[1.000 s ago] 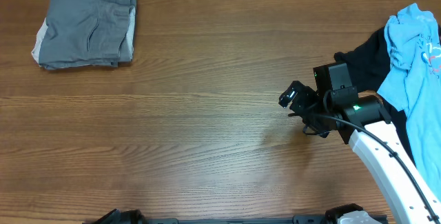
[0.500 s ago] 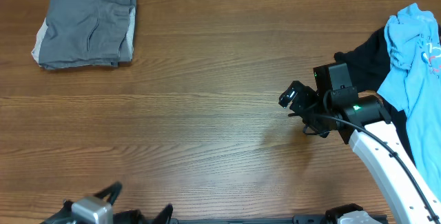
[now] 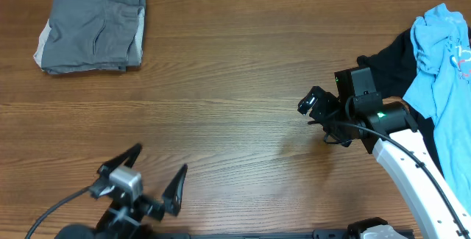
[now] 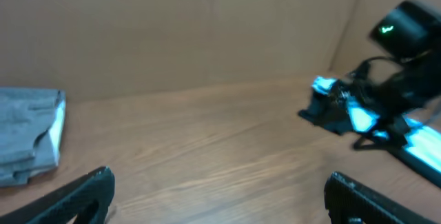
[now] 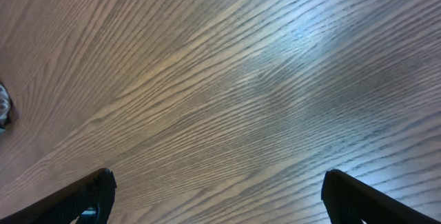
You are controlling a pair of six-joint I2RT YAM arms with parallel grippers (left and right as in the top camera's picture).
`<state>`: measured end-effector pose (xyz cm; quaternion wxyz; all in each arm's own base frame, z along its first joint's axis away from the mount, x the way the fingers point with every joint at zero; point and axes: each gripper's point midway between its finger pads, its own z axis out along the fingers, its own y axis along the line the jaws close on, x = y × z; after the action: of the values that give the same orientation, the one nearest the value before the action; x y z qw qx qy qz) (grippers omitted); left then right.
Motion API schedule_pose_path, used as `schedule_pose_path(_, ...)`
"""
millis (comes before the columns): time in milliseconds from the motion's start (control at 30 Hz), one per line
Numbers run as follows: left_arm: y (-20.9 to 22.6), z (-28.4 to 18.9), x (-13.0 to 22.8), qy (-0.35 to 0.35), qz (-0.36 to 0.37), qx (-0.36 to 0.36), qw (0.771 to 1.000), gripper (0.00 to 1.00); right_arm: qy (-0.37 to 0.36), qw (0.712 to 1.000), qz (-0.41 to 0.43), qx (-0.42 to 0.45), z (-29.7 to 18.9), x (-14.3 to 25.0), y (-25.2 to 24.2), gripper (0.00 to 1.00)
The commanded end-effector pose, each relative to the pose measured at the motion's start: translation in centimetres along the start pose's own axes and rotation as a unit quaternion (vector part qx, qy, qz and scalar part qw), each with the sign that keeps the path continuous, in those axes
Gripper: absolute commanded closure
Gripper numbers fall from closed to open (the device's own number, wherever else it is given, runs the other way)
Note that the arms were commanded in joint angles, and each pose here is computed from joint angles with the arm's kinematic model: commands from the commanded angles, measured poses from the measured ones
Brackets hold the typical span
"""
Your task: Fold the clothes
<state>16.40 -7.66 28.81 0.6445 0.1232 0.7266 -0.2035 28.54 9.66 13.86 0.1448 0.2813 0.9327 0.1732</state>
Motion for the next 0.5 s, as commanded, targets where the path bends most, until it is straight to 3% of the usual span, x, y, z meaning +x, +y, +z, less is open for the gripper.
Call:
schedule_pose_path(0,1.8,1.0,1.6,-0.017,0.003,-0.027,0.999,0.0,-0.005,1.0,-0.005,-0.009,-0.3,-0.2,0.7,0.0)
schedule_pose_path(467,9.4,3.5,6.1,-0.043,0.006,-0.18,0.983,0.0,-0.005,1.0,-0.005,-0.009,-0.3,-0.3,0.7,0.0)
